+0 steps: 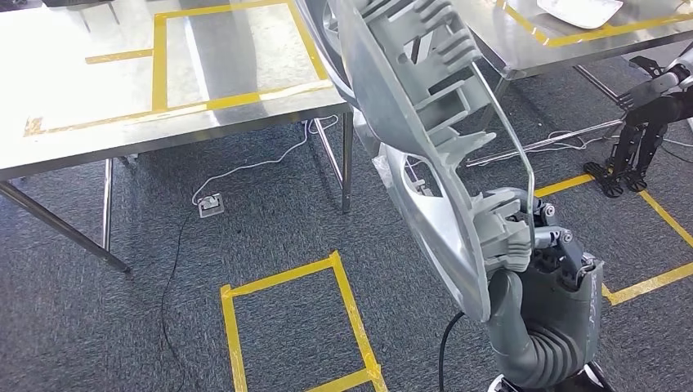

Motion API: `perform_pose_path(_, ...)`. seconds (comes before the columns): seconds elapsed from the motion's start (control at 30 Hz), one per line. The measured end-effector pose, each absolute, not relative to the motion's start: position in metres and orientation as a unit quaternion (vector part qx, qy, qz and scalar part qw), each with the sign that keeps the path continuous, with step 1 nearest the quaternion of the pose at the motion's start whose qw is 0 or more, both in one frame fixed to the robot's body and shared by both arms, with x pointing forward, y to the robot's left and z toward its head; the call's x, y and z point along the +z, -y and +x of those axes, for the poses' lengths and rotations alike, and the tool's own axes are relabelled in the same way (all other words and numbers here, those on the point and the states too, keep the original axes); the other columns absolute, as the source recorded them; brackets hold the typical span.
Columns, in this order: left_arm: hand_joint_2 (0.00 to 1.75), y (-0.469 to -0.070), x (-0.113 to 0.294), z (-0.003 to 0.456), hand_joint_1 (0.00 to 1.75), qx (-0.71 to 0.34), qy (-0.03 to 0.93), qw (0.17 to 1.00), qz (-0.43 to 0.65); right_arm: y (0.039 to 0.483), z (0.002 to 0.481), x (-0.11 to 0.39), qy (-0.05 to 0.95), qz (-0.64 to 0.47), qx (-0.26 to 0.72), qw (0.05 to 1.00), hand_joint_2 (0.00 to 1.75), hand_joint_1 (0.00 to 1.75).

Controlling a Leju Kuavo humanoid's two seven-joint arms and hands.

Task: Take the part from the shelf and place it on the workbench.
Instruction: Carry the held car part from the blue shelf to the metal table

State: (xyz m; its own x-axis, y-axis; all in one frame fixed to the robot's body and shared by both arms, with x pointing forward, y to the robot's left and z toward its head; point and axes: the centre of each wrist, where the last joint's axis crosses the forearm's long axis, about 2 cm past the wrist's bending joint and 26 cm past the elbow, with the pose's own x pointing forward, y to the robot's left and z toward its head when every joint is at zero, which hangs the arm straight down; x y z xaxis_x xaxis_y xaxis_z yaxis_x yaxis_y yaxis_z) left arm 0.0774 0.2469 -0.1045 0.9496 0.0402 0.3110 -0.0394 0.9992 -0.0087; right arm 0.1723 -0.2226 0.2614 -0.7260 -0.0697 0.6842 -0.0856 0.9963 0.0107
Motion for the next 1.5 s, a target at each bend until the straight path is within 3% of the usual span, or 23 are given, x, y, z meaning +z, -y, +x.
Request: perform_pose_path(1.5,1.75,-0.262,-0.106,0.078,0.00,-0.003,0.178,0.984,0.019,0.222,0.180,0.255,0.931,0.039,0.001,0.363,1.75,1.75)
